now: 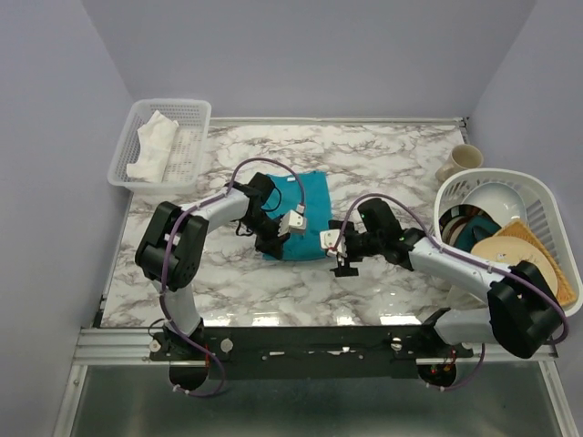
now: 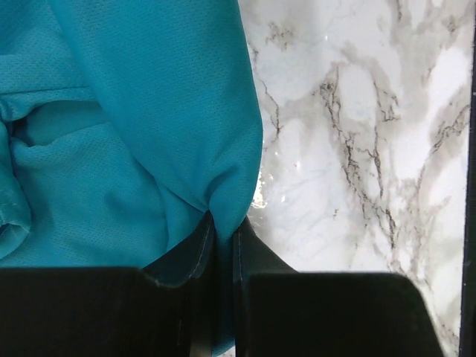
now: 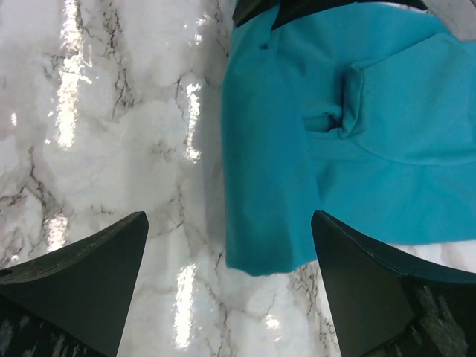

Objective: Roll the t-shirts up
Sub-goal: Roll the T-shirt to the center of the board.

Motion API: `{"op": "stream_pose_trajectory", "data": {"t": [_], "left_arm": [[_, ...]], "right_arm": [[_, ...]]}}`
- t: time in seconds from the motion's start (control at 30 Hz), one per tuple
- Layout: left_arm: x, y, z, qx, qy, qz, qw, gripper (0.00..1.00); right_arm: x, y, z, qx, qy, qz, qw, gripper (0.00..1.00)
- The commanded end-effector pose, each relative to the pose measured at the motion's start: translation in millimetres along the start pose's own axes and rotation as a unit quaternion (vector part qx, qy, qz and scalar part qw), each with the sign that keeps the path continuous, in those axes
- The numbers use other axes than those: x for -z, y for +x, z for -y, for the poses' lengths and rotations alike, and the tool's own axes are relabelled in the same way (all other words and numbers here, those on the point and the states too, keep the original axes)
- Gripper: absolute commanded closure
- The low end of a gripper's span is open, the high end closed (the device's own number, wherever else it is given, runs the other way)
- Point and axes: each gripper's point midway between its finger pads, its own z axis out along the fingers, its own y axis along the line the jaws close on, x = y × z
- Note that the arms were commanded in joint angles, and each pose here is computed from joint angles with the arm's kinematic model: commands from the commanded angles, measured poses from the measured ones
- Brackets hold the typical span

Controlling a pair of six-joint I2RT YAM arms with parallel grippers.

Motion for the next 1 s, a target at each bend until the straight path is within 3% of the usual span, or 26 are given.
{"op": "stream_pose_trajectory", "data": {"t": [0.0, 0.43, 0.53, 0.63, 0.67, 0.77, 0.93, 0.97], "left_arm": [[2, -8, 21, 0.022, 0.046, 0.023, 0.998, 0.92], [6, -12, 19, 0.019, 0.058, 0.027, 0.998, 0.91], [8, -12, 18, 0.018, 0.059, 0.030, 0.998, 0.91], [11, -12, 17, 0.022, 0.066, 0.040, 0.997, 0.90], [13, -14, 17, 0.023, 0.068, 0.044, 0.996, 0.90], [19, -15, 17, 0.035, 0.076, 0.054, 0.995, 0.90], [24, -14, 23, 0.045, 0.085, 0.058, 0.994, 0.89], [27, -14, 25, 0.048, 0.087, 0.058, 0.993, 0.88]], "right_arm": [[-16, -14, 26, 0.063, 0.047, 0.014, 0.997, 0.00], [-51, 5, 1, 0.090, -0.049, -0.048, 0.994, 0.03], [-54, 6, 1, 0.088, -0.065, -0.060, 0.992, 0.18], [-56, 14, 2, 0.065, -0.068, -0.083, 0.992, 0.41], [-56, 17, 1, 0.057, -0.072, -0.090, 0.992, 0.54], [-53, 21, -5, 0.025, -0.084, -0.108, 0.990, 0.67], [-47, 23, -14, -0.012, -0.114, -0.127, 0.985, 0.75], [-46, 20, -11, -0.017, -0.116, -0.123, 0.985, 0.85]]}}
